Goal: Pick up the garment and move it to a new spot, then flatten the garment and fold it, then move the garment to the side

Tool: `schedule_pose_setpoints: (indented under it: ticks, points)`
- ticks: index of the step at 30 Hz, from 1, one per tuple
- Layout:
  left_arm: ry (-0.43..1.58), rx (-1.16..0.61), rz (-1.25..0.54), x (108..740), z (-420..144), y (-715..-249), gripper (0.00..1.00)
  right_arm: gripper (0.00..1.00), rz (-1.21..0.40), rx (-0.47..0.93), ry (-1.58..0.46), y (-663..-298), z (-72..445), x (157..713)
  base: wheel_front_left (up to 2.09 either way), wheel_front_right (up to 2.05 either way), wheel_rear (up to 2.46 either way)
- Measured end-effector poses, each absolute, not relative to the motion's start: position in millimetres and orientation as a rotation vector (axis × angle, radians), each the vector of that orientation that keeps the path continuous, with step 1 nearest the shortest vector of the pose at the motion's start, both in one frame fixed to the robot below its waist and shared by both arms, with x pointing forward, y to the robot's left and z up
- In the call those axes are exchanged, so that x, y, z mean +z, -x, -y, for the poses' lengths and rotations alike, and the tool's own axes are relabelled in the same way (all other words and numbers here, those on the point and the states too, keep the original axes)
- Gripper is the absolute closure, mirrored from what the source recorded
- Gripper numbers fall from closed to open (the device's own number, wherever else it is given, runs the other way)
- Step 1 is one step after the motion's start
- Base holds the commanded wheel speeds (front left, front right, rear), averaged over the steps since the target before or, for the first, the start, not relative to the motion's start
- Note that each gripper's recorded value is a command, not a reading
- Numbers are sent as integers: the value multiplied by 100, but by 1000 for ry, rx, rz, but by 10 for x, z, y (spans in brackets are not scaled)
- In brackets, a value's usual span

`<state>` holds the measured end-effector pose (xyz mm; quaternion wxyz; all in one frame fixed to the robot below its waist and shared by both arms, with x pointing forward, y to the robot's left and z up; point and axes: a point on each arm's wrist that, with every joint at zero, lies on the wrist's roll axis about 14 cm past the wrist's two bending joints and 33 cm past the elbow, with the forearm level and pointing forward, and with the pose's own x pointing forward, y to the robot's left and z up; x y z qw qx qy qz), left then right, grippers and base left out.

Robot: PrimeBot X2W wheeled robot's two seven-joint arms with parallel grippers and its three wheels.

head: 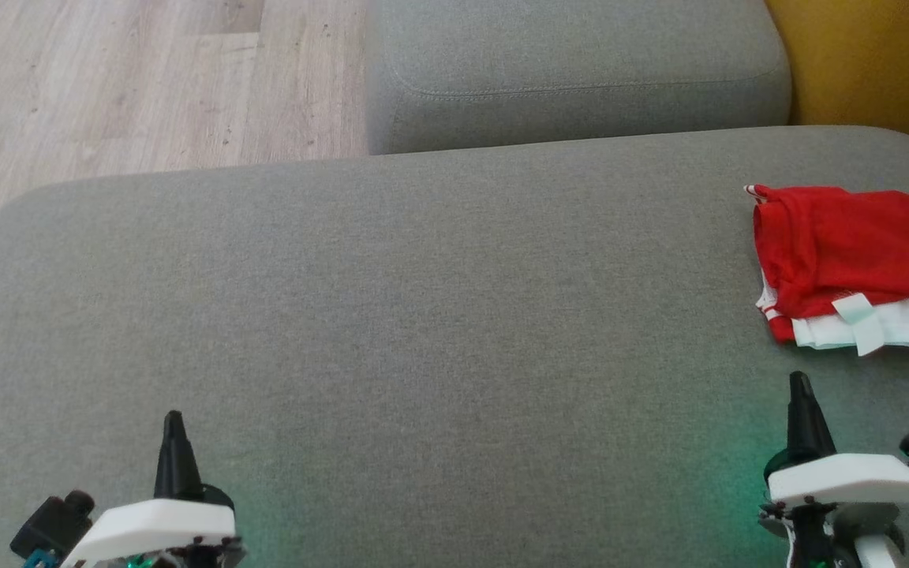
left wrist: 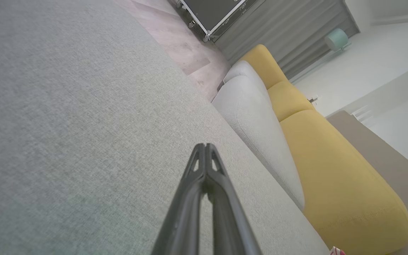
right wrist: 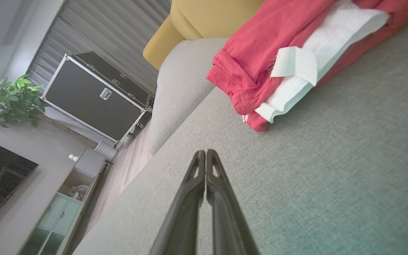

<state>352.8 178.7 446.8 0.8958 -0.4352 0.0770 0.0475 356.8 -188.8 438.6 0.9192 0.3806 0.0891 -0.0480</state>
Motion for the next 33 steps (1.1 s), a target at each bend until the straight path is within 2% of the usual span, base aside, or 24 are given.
schedule_pose_setpoints:
  ticks: [33]
  points:
    - [1229, 112, -145, 4563, -1850, -3630, 100, 100, -136, -133, -1165, -3652, 1988, 4528, 0, 0, 0]
